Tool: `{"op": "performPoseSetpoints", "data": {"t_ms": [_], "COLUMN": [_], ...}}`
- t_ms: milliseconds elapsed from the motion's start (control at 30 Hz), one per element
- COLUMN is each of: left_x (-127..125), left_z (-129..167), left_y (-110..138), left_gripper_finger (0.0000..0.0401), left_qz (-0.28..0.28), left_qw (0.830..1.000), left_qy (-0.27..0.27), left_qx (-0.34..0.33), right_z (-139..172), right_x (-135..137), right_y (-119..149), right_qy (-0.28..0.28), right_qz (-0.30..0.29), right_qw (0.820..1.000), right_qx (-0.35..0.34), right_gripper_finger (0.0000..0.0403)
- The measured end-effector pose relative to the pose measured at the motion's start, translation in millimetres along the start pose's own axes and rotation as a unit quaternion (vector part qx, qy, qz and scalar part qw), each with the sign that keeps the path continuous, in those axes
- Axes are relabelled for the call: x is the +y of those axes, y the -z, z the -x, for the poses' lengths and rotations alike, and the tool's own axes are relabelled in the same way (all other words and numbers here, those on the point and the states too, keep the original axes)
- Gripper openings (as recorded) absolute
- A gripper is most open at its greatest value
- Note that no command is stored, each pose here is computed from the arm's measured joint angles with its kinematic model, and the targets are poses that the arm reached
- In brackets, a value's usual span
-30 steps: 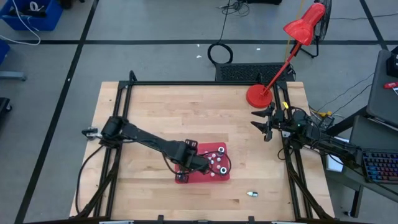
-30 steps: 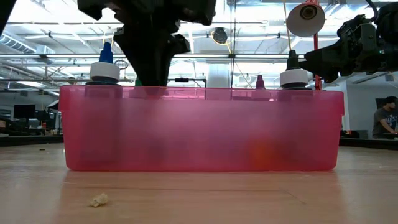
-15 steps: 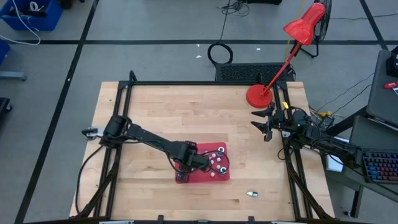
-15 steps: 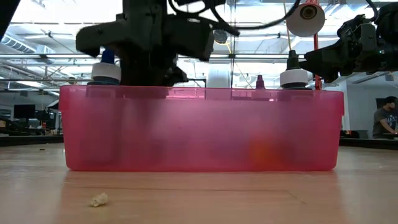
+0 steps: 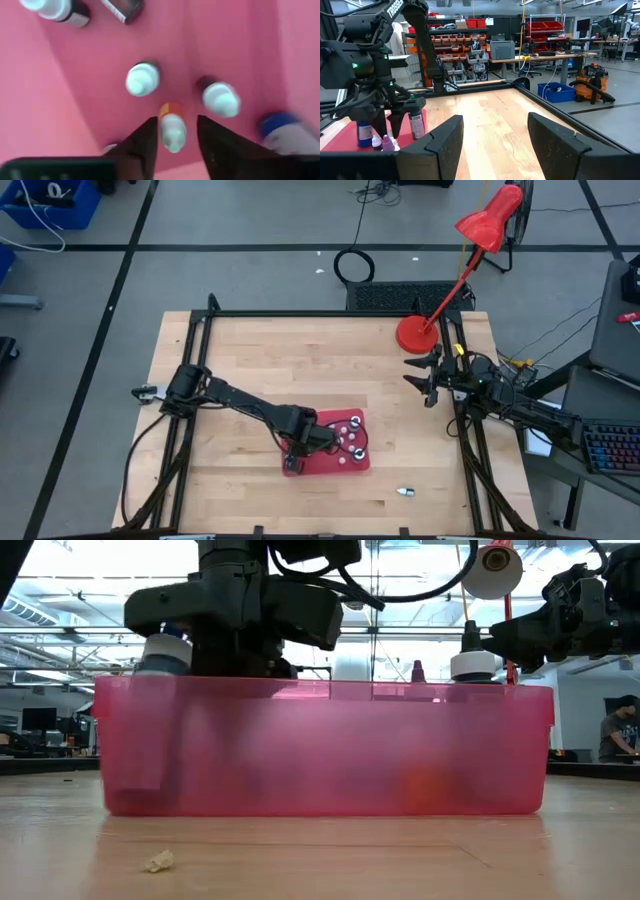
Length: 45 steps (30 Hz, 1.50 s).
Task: Pick & Place food coloring
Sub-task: Put the small orange food coloring bottle into the pink bin, then put the small black food coloring bottle into the pink bin
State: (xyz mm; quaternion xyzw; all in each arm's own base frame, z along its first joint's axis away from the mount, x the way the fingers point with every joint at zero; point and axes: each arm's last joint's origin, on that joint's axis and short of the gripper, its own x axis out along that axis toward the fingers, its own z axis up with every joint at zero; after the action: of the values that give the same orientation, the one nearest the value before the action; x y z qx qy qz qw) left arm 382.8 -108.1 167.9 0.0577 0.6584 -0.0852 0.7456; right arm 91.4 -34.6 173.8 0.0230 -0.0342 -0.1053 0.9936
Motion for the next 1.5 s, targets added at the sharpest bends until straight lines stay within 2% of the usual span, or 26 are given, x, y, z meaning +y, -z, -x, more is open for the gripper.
{"op": "performPoseSetpoints", "data": {"t_ms": [100,267,533,700,867,1000,1100,1267,1500], "left_x": [-0.4,-0.9,4.1,4.3,3.3,0.5,-5.3,-9.5,5.0], "left_z": [-2.1,7.8,42.7,66.5,108.4,146.0,158.6,150.2,122.4], "left_y": [0.5,-2.4,-0.6,2.2,8.1,20.5,36.1,79.4,150.7], "left_gripper_finger": [0.0174,0.0202,0.0208,0.0209,0.0209,0.0209,0.0209,0.0209,0.0209], "left_qz": [0.0,-0.006,0.008,0.014,0.006,-0.02,-0.052,-0.083,-0.03], "left_qw": [1.0,1.0,0.997,0.994,0.983,0.966,0.949,0.913,0.856], "left_qy": [0.0,0.003,-0.056,-0.054,-0.046,-0.047,-0.049,-0.049,-0.035], "left_qx": [0.004,-0.008,-0.058,-0.096,-0.176,-0.252,-0.307,-0.396,-0.514], "right_z": [0.0,0.0,0.0,0.0,0.0,0.0,0.0,0.0,0.0], "right_x": [0.0,0.0,0.0,0.0,0.0,0.0,0.0,0.0,0.0], "right_y": [0.0,0.0,0.1,0.1,0.1,0.1,0.1,-0.1,0.2], "right_qy": [0.0,0.0,0.0,0.0,0.0,0.0,0.0,0.0,0.0], "right_qz": [0.0,0.0,0.0,0.0,0.0,0.0,0.0,0.0,0.001], "right_qw": [1.0,1.0,1.0,1.0,1.0,1.0,1.0,1.0,1.0], "right_qx": [0.0,0.0,0.0,0.0,0.0,0.0,0.0,-0.001,0.0], "right_gripper_finger": [0.021,0.021,0.021,0.021,0.021,0.021,0.021,0.021,0.021]}}
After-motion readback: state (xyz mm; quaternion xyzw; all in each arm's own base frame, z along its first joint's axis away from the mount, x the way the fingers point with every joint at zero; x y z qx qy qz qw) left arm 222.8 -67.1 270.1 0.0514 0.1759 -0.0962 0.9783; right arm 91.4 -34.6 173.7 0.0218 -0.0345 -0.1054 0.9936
